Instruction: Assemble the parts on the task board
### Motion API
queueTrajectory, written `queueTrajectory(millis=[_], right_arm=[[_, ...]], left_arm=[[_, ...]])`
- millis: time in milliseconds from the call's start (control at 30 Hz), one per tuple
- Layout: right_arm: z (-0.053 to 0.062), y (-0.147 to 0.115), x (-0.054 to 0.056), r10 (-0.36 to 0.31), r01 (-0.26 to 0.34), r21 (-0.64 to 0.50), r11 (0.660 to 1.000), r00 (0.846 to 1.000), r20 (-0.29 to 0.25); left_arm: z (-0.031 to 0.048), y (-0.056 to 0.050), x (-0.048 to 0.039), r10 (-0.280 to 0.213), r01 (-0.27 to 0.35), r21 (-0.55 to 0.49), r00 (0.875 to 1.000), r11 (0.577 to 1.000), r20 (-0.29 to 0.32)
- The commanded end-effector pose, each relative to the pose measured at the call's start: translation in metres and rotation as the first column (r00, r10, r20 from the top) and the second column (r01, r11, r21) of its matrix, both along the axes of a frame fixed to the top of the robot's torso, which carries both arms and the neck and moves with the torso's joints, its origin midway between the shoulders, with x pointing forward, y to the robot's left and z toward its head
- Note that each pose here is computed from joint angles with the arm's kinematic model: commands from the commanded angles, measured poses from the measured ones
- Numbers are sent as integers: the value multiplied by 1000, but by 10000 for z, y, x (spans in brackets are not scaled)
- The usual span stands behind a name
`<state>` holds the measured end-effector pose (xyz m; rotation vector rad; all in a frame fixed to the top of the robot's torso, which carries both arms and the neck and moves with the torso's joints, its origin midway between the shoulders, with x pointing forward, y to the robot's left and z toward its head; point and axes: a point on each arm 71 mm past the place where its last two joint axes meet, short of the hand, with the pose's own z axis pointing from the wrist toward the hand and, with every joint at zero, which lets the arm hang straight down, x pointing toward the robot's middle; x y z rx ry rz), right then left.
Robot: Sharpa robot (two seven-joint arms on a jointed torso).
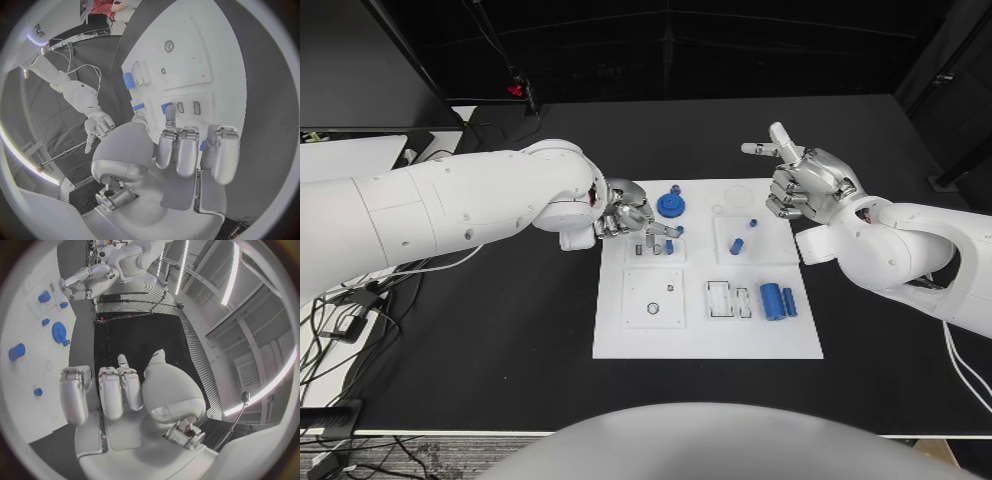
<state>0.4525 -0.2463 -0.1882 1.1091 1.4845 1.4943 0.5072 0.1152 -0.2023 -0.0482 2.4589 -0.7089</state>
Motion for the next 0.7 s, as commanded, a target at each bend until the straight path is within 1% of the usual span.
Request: queueTrajectory(millis=[33,333,500,700], right_arm=[[-8,13,-2,15,-15,8,1000,1000,-16],[-46,-9,4,7,-7,-4,1000,999,-37],[-62,-3,7,9,-9,-6,1000,999,-44],[-76,5,5,12,-13,-7,1000,999,-51]], left_arm=[[-27,-13,-15,-7,9,66,999,998,-33],[-29,-162,26,21,-20,87,1000,996,-9],[-34,-234,49,23,-22,96,1000,995,-6],[-47,-290,66,32,-31,119,999,992,-7]])
